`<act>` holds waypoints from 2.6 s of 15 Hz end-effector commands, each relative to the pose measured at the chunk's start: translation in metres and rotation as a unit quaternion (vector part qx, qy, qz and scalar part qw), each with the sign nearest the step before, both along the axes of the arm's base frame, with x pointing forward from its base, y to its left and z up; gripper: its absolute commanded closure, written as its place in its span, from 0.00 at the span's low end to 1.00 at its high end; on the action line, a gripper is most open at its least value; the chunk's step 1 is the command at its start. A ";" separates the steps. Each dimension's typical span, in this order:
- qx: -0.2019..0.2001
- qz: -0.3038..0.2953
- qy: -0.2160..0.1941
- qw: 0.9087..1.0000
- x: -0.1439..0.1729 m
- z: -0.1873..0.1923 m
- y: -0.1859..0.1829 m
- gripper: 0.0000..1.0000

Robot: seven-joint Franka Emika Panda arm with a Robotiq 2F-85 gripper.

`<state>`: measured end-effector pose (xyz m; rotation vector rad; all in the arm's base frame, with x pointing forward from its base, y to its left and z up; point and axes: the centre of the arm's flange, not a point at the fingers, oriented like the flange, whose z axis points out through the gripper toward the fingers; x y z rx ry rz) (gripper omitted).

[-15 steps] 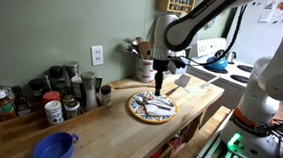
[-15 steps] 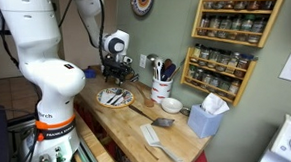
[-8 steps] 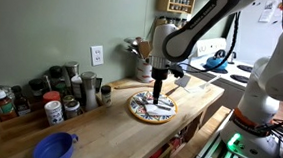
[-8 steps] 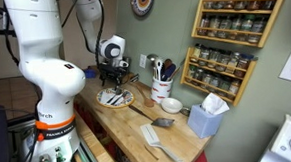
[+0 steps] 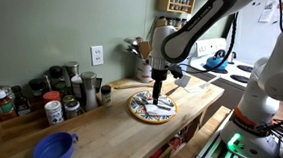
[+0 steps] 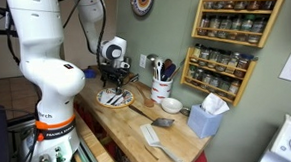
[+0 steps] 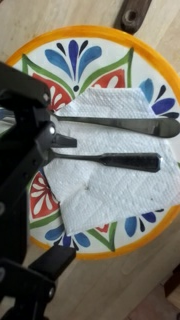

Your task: Move the dinner spoon from the paper towel to the white bowl

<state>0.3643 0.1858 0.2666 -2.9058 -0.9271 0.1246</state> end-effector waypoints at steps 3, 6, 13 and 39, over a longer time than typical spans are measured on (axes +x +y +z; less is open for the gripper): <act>-0.030 -0.021 -0.017 0.999 0.011 -0.027 0.004 0.00; -0.040 -0.033 -0.029 0.998 0.015 -0.034 0.004 0.00; -0.051 -0.049 -0.038 0.997 0.019 -0.039 0.004 0.53; -0.094 -0.034 0.011 0.995 0.020 0.021 -0.038 0.98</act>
